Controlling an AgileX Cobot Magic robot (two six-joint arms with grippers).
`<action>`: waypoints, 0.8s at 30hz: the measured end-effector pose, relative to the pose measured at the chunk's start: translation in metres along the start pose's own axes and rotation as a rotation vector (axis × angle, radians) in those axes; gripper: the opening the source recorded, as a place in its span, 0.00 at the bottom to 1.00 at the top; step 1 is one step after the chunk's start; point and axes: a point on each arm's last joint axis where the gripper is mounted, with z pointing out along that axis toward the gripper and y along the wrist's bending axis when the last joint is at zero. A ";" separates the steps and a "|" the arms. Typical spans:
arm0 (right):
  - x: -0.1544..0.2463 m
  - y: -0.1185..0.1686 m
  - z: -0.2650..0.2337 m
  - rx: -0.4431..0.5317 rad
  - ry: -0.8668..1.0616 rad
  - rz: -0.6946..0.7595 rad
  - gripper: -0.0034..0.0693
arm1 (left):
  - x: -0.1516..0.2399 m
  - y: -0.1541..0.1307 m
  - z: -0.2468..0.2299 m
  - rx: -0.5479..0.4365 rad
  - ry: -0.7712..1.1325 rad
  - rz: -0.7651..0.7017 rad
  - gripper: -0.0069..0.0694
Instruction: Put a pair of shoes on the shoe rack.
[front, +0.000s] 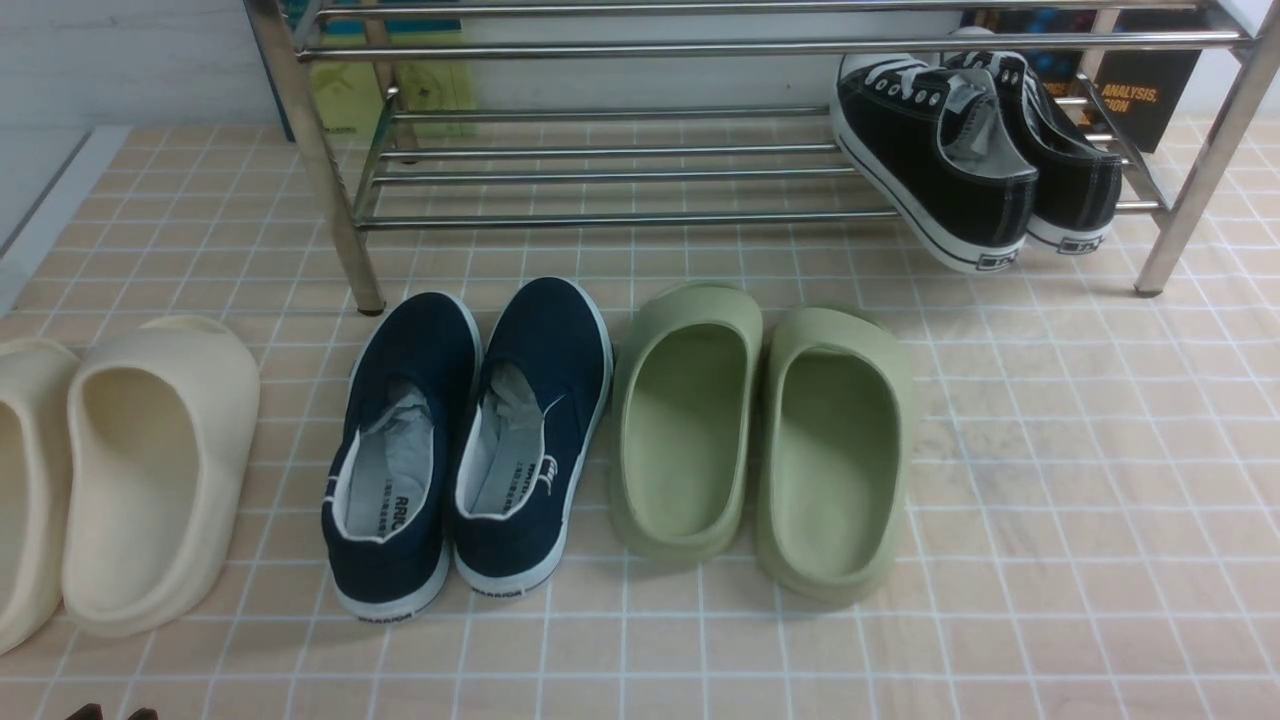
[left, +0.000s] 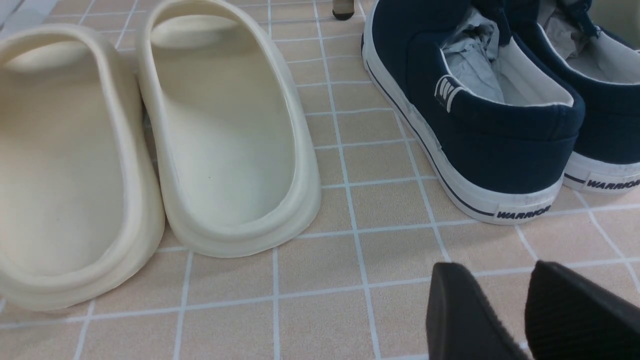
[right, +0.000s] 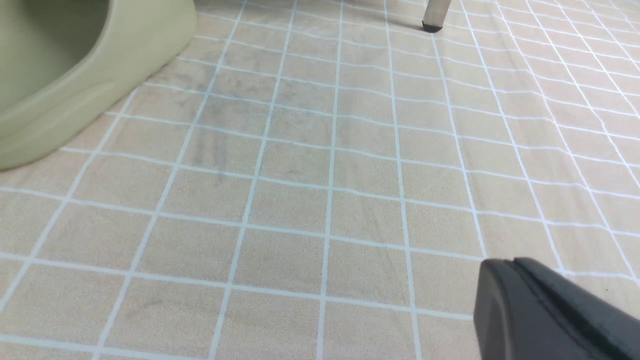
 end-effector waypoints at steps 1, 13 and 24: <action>0.000 0.000 0.000 0.000 0.000 0.000 0.02 | 0.000 0.000 0.000 0.000 0.000 0.000 0.40; 0.000 0.000 0.000 0.001 0.000 0.000 0.03 | 0.000 0.000 0.000 0.000 0.000 0.000 0.40; 0.000 0.000 0.000 0.001 0.000 0.000 0.04 | 0.000 0.000 0.000 0.000 0.000 0.000 0.40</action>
